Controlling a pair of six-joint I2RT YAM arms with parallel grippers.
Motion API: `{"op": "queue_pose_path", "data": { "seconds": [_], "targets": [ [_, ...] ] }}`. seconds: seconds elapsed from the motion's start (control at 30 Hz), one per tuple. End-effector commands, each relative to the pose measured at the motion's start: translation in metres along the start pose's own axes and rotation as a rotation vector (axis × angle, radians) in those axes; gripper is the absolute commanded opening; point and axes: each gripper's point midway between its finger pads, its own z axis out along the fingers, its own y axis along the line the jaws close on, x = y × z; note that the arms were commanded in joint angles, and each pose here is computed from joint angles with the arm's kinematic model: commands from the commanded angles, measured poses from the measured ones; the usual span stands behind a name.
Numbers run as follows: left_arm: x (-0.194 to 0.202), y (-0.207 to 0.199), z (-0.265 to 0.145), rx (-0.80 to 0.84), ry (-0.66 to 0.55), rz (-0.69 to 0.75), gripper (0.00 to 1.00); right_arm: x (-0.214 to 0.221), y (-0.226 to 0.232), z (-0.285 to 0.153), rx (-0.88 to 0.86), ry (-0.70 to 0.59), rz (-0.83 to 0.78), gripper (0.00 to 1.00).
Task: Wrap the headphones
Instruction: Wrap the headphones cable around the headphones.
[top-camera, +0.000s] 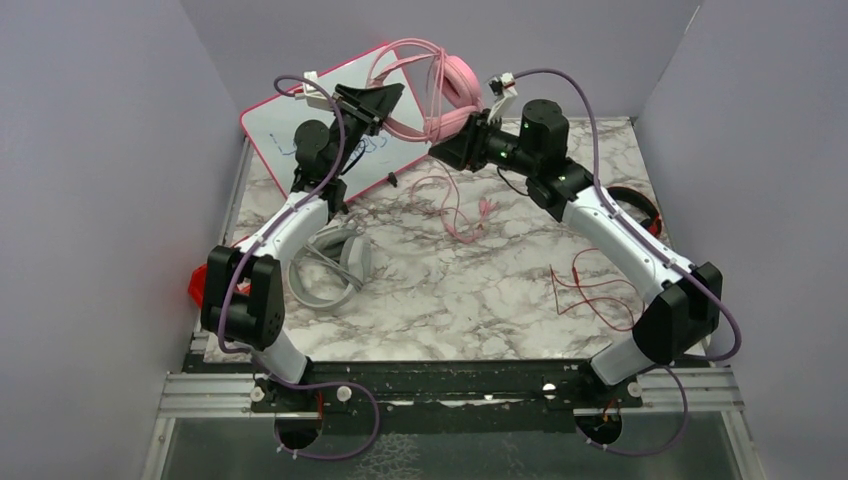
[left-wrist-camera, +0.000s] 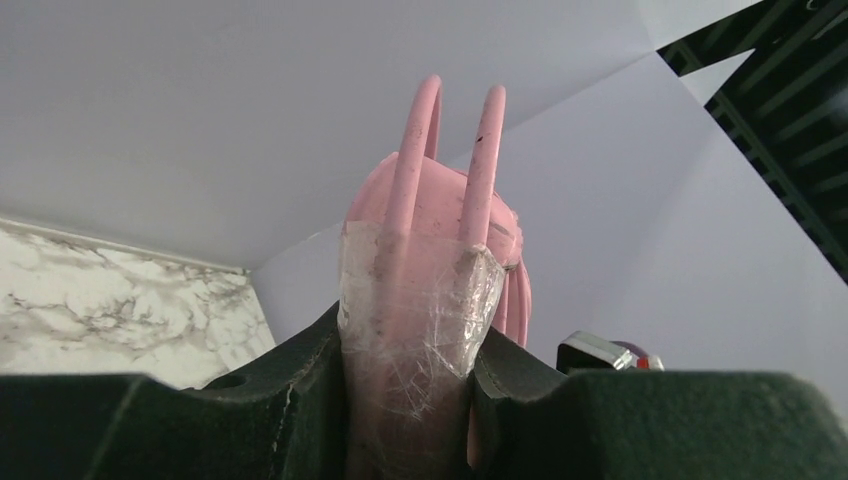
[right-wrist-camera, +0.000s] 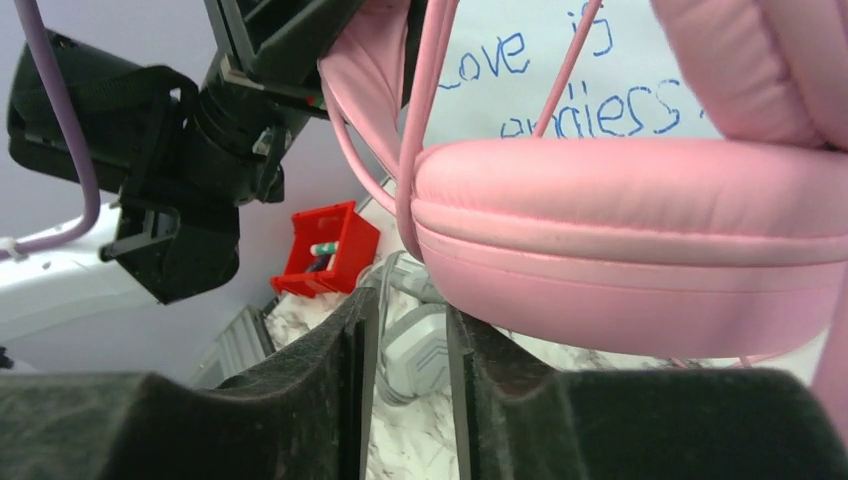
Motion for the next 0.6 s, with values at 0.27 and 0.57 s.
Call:
{"op": "queue_pose_path", "data": {
  "seconds": [0.27, 0.57],
  "targets": [
    [-0.021, -0.085, 0.001, 0.259, -0.037, -0.08, 0.0, -0.004, 0.072, -0.097, -0.118, 0.069, -0.261, 0.65],
    [-0.036, -0.11, 0.01, 0.322, -0.039, -0.082, 0.0, 0.001, 0.015, -0.154, 0.212, -0.083, -0.322, 0.7]
  ]
}}
